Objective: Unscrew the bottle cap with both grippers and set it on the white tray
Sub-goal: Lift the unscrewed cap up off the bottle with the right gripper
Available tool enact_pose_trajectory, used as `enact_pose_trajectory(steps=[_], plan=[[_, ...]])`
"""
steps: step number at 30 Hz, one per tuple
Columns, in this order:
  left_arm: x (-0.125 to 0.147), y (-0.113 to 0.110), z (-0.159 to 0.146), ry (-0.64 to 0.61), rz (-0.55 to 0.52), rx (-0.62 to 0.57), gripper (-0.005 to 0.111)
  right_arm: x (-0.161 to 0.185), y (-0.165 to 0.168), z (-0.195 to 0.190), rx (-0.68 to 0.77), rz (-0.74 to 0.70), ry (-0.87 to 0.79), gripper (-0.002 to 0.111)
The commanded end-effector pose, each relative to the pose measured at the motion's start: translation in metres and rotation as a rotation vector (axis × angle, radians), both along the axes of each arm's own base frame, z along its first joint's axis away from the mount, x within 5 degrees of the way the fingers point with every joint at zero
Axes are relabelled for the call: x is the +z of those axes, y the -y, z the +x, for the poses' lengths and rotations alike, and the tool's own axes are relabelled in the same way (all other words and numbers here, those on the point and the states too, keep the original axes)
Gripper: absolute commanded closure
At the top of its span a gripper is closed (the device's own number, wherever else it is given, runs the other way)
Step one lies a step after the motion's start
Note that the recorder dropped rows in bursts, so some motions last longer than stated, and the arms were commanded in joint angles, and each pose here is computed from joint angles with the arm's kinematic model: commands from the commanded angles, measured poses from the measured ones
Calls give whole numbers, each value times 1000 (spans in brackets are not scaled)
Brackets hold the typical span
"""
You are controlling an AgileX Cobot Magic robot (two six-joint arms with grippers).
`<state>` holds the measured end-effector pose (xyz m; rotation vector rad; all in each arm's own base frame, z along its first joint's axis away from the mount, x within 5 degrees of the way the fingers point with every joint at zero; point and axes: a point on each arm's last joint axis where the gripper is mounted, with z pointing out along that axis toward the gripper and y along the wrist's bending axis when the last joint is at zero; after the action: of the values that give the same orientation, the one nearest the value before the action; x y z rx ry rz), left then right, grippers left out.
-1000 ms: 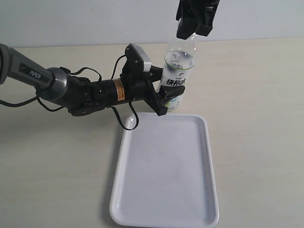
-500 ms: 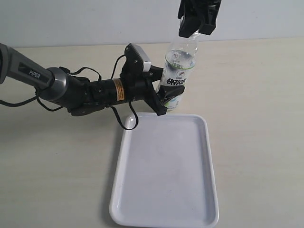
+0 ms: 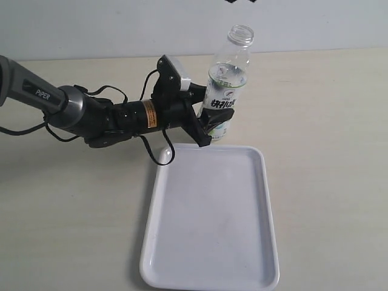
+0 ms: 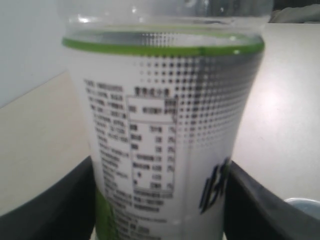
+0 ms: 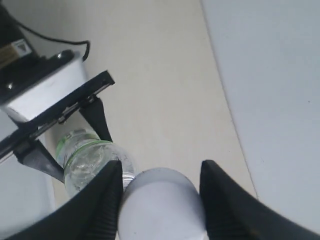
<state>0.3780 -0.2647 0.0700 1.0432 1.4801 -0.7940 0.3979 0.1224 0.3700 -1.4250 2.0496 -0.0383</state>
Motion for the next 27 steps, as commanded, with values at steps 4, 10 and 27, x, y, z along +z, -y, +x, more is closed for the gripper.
enact_pose_trajectory(steps=[4,10,27], plan=[[5,-12,2,-14,-130,-35,107,35,9,-33,-224,145,-99,108],[-1,-24,6,-27,-203,-40,107,-6,9,-42,-327,171,-291,108],[-14,-20,14,-95,-228,-48,107,-145,-18,-94,-337,23,-635,108]])
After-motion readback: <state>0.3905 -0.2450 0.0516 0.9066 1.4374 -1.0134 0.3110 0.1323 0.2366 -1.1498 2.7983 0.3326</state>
